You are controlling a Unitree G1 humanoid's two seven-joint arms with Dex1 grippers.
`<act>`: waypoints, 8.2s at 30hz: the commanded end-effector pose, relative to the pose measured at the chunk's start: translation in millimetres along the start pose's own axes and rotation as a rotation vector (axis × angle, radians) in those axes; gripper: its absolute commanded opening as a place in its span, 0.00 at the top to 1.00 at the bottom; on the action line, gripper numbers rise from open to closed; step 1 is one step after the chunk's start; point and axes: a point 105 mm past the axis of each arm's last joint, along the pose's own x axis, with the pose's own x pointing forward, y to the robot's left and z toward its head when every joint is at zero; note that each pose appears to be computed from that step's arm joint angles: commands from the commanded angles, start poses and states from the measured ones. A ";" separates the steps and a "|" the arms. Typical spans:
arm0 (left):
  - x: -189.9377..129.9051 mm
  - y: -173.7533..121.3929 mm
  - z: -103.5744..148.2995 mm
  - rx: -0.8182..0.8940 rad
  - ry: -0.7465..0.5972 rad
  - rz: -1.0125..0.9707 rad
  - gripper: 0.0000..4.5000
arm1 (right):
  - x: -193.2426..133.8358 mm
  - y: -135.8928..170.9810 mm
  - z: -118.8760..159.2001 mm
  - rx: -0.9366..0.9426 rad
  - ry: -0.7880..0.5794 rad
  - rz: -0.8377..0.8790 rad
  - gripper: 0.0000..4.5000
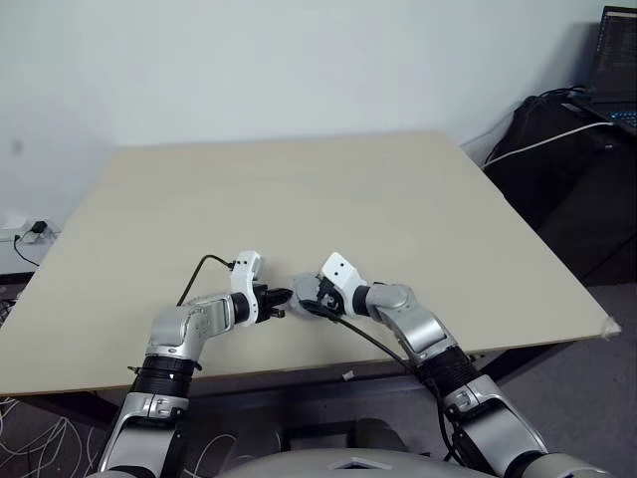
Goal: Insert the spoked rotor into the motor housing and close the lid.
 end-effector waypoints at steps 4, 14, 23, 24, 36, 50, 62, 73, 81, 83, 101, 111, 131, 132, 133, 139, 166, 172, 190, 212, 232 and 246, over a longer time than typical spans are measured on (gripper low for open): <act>7.8 -1.0 11.5 0.029 0.004 0.025 1.00 | -1.3 3.4 -34.2 0.042 0.127 -0.003 0.27; 21.0 -6.6 9.6 0.031 0.057 0.023 1.00 | -1.4 4.5 -33.1 0.034 0.124 0.003 0.27; 22.3 -5.2 -0.6 0.038 0.110 0.032 1.00 | -1.6 4.2 -29.9 0.039 0.113 0.009 0.27; 22.4 -5.2 -0.6 0.037 0.111 0.032 1.00 | -1.5 4.3 -29.4 0.041 0.111 0.012 0.27; 22.0 -4.1 -2.1 0.040 0.114 0.031 1.00 | -4.5 1.4 -12.6 0.061 0.029 0.014 0.01; 24.4 -7.8 -4.1 0.055 0.126 0.013 1.00 | -30.2 -9.1 41.0 0.123 -0.200 0.017 0.01; 26.7 -10.9 -3.6 0.069 0.129 -0.005 1.00 | -60.4 -29.2 13.1 0.668 -0.101 -0.120 0.01; 27.3 -11.6 -4.9 0.077 0.139 -0.015 1.00 | -53.4 -9.9 0.9 1.013 -0.023 -0.049 0.01; 27.2 -12.3 -6.3 0.078 0.144 -0.020 1.00 | -46.6 -10.5 -0.9 1.074 -0.026 -0.053 0.01; 27.7 -13.2 -5.7 0.079 0.143 -0.023 1.00 | -45.4 -11.9 -3.4 1.088 -0.024 -0.061 0.01; 27.1 -13.4 -5.8 0.087 0.146 -0.026 1.00 | -32.5 -7.4 -0.5 1.299 -0.084 0.076 0.01; 25.9 -12.2 -6.1 0.091 0.148 -0.023 1.00 | -32.6 -1.5 12.6 1.378 -0.176 0.198 0.04; 26.2 -11.6 -6.9 0.089 0.143 -0.021 1.00 | -30.9 10.3 1.2 1.397 -0.102 0.155 0.71; 26.3 -11.7 -6.9 0.089 0.143 -0.021 1.00 | -31.1 10.6 0.2 1.397 -0.097 0.153 0.71; 26.3 -11.7 -6.6 0.089 0.141 -0.021 1.00 | -31.0 10.5 -1.5 1.397 -0.089 0.143 0.71; 23.6 -16.0 1.8 0.086 0.088 -0.036 1.00 | -32.5 7.1 -10.0 1.411 -0.079 0.102 0.71; -77.1 -40.5 -21.8 -0.627 -0.621 -0.280 1.00 | -47.1 3.7 28.9 1.411 -0.344 0.247 0.71; -84.3 -38.7 -38.8 -0.763 -0.703 -0.277 1.00 | -46.1 5.4 44.3 1.407 -0.395 0.295 0.71; -82.8 -47.1 -39.8 -0.958 -0.860 -0.428 0.28 | -38.2 33.5 70.7 1.371 -0.364 0.453 0.71; -72.8 -47.0 -34.5 -0.987 -0.859 -0.423 0.00 | -35.8 57.8 74.4 1.351 -0.298 0.535 0.71; -64.5 -47.7 -33.4 -1.002 -0.821 -0.482 0.22 | -38.1 74.9 74.2 1.329 -0.239 0.602 0.71; -64.7 -47.7 -31.3 -1.011 -0.826 -0.489 0.54 | -34.6 63.2 67.2 1.311 -0.252 0.470 0.71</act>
